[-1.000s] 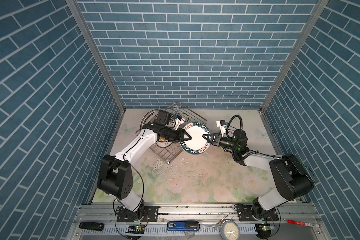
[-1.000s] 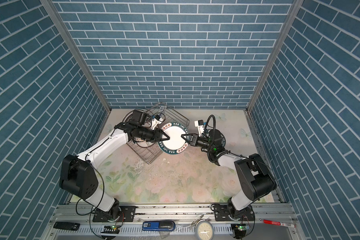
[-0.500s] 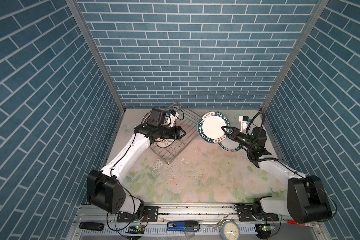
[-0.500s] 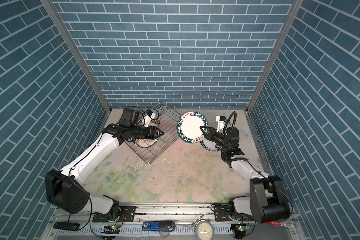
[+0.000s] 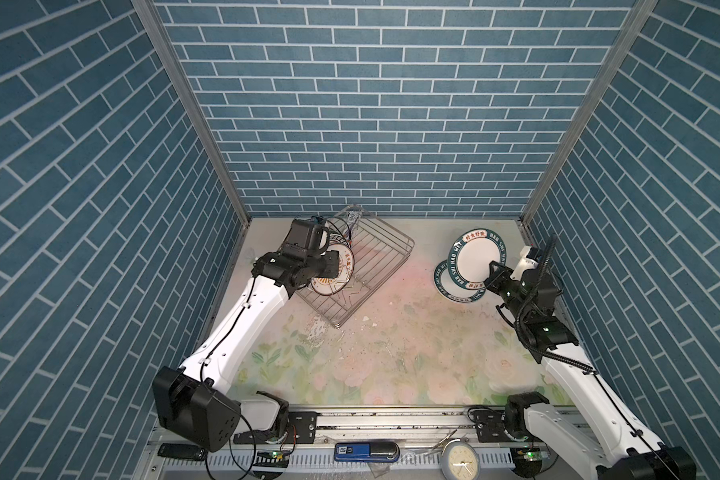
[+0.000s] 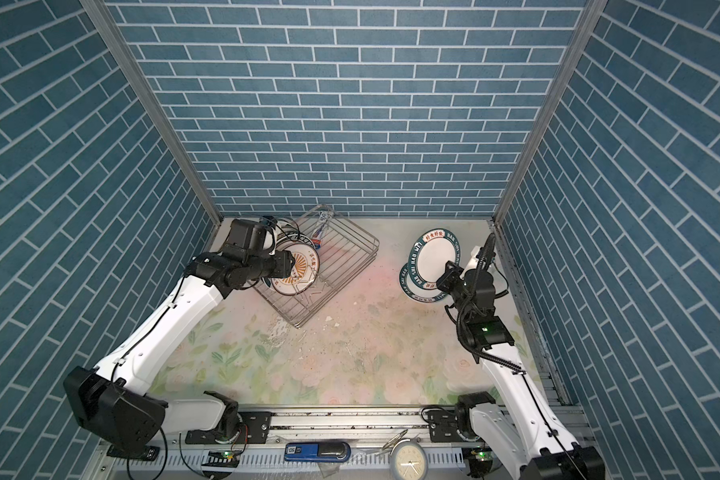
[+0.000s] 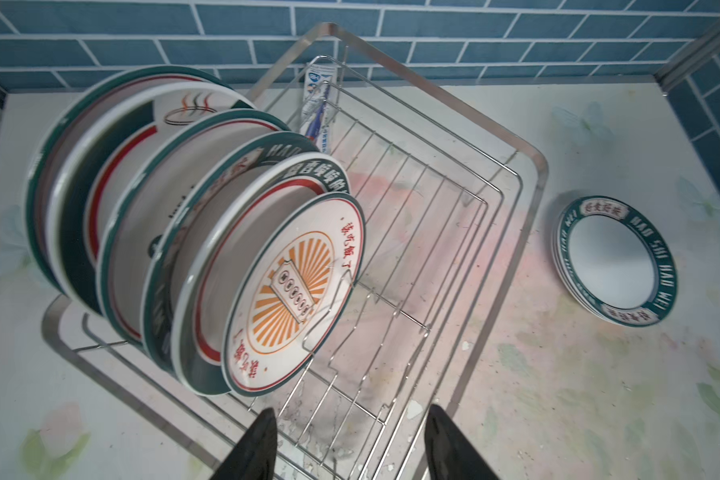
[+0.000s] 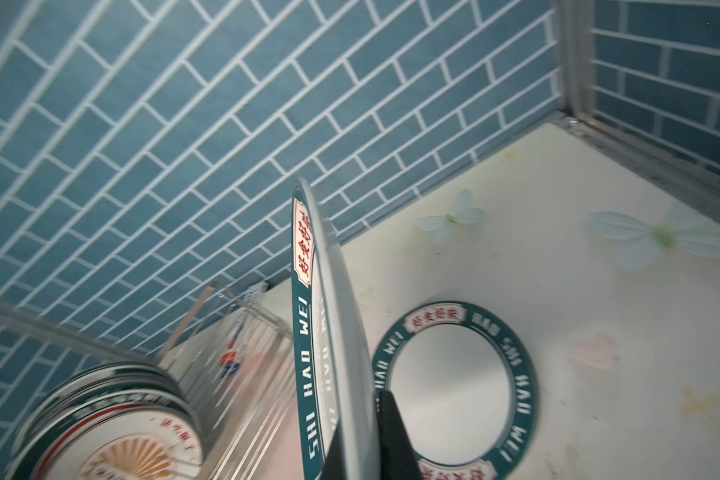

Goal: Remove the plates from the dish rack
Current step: 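Carry the plate to the stack with the right gripper while the left returns, then lower the plate flat onto the green-rimmed stack with the right gripper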

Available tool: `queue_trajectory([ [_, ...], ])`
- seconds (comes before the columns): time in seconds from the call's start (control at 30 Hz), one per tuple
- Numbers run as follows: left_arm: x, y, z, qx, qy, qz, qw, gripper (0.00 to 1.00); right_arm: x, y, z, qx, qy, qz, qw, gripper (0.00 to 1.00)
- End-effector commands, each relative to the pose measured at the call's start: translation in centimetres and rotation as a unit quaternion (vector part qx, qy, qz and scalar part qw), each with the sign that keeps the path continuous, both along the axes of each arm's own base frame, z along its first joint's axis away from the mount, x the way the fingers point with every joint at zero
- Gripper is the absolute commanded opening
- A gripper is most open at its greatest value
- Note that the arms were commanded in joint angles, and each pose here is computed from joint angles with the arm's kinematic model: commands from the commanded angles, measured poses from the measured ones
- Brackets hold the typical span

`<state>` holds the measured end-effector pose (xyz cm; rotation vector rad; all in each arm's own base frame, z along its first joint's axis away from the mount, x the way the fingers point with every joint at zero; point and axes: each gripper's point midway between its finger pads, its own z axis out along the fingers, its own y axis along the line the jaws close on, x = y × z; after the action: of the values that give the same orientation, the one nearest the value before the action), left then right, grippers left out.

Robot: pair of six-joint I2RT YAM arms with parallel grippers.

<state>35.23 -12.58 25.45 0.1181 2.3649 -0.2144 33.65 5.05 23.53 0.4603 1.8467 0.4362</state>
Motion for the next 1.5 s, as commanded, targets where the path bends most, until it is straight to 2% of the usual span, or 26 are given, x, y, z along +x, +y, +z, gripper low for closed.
queue_trajectory([
  [0.0, -0.5, 2.7, 1.9, 0.039, -0.031, 0.044, 0.998, 0.59, -0.2, -3.8, -2.1, -0.027, 0.027, -0.106, 0.994, 0.0],
  [0.17, -0.8, 3.6, 2.4, 0.055, -0.042, 0.058, 0.996, 0.6, -0.1, -5.1, -4.2, -0.047, 0.069, -0.144, 0.986, 0.0],
  [0.33, -0.7, 3.9, 2.2, 0.066, -0.035, 0.064, 0.995, 0.62, 0.3, -5.2, -5.6, -0.048, 0.095, -0.151, 0.983, 0.0],
  [0.83, -0.8, 3.2, 2.0, 0.054, -0.033, 0.048, 0.997, 0.7, 1.8, -3.7, -9.9, 0.027, 0.166, -0.123, 0.978, 0.0],
  [1.27, -1.0, 3.2, 2.4, 0.052, -0.039, 0.043, 0.997, 0.71, 2.8, -2.2, -13.2, 0.07, 0.211, -0.083, 0.971, 0.0],
  [1.3, -1.0, 3.3, 2.5, 0.053, -0.041, 0.045, 0.997, 0.72, 2.9, -2.1, -13.5, 0.072, 0.216, -0.08, 0.97, 0.0],
  [1.37, -1.1, 3.4, 2.5, 0.054, -0.041, 0.047, 0.997, 0.87, 3.0, -1.9, -14.0, 0.073, 0.227, -0.076, 0.968, 0.0],
  [1.47, -1.1, 3.4, 2.6, 0.053, -0.044, 0.047, 0.997, 0.89, 2.9, -1.8, -14.6, 0.076, 0.236, -0.076, 0.966, 0.0],
])
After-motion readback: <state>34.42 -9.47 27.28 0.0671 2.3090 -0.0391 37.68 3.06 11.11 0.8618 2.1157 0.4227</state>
